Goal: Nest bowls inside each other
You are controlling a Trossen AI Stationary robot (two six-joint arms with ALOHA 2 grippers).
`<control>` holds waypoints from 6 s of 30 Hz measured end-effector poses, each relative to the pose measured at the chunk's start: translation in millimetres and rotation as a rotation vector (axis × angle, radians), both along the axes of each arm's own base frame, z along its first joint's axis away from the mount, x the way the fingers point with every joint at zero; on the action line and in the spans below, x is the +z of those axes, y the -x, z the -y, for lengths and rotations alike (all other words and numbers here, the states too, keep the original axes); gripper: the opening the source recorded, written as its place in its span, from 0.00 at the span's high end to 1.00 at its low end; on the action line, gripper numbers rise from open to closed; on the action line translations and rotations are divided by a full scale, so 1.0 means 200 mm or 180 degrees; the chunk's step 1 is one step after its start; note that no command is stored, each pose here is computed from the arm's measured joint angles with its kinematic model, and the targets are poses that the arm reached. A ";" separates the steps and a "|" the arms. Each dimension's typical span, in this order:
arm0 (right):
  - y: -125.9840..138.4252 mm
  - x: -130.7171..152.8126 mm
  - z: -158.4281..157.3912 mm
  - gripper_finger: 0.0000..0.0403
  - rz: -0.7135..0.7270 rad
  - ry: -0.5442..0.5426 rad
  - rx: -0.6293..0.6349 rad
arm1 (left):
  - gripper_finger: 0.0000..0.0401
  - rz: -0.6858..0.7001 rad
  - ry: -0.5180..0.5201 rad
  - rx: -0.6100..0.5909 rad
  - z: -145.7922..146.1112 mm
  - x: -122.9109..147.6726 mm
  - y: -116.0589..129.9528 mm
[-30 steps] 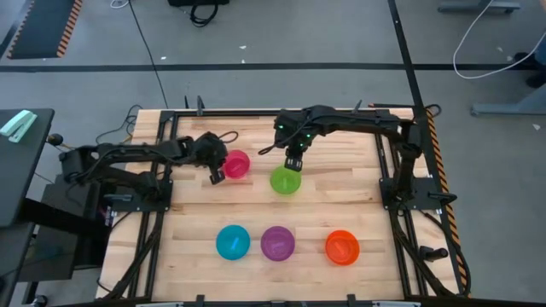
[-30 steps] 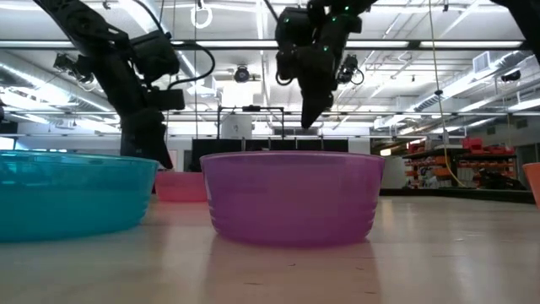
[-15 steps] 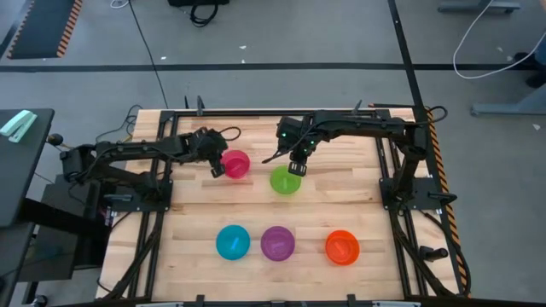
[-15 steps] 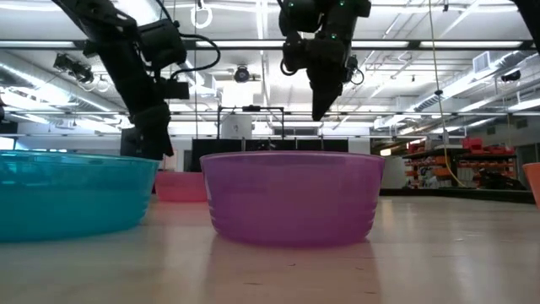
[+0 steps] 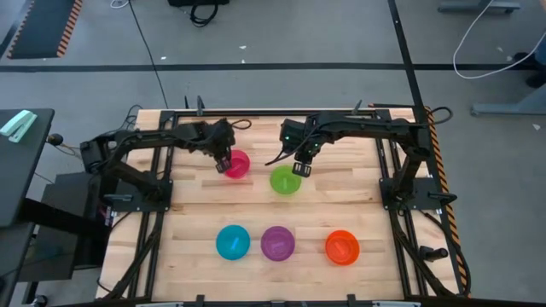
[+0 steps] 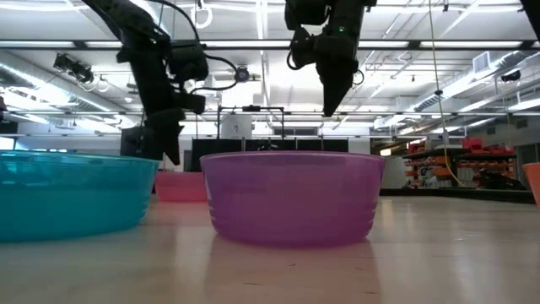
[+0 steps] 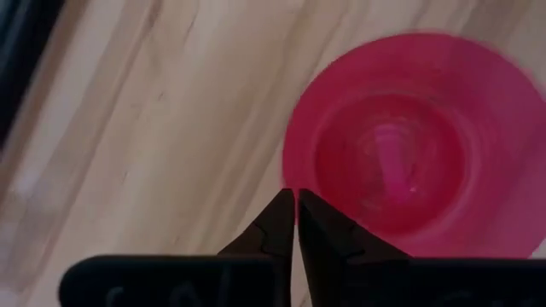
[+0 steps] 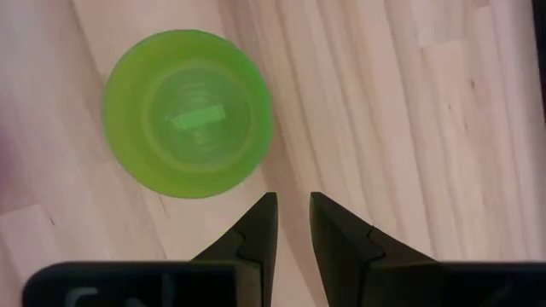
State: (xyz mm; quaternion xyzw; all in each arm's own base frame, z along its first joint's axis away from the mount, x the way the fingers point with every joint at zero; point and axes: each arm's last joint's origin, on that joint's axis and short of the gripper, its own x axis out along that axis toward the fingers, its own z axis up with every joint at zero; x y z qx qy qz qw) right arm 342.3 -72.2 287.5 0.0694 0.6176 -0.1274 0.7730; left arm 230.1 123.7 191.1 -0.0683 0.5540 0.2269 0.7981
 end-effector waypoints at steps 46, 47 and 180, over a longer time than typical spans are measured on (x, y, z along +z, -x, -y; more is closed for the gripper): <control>0.00 0.00 -0.03 0.80 -0.0050 0.0044 0.0130 | 0.89 -0.0214 0.0424 -0.0018 -0.11 -0.04 -0.12; 0.00 0.00 -0.03 0.80 -0.0049 0.0044 0.0131 | 0.89 -0.0232 0.0436 -0.0003 -0.12 -0.05 -0.12; -0.02 0.00 -0.02 0.81 0.0057 0.0107 0.0287 | 0.86 -0.0597 0.0719 -0.0051 -0.18 -0.03 -0.29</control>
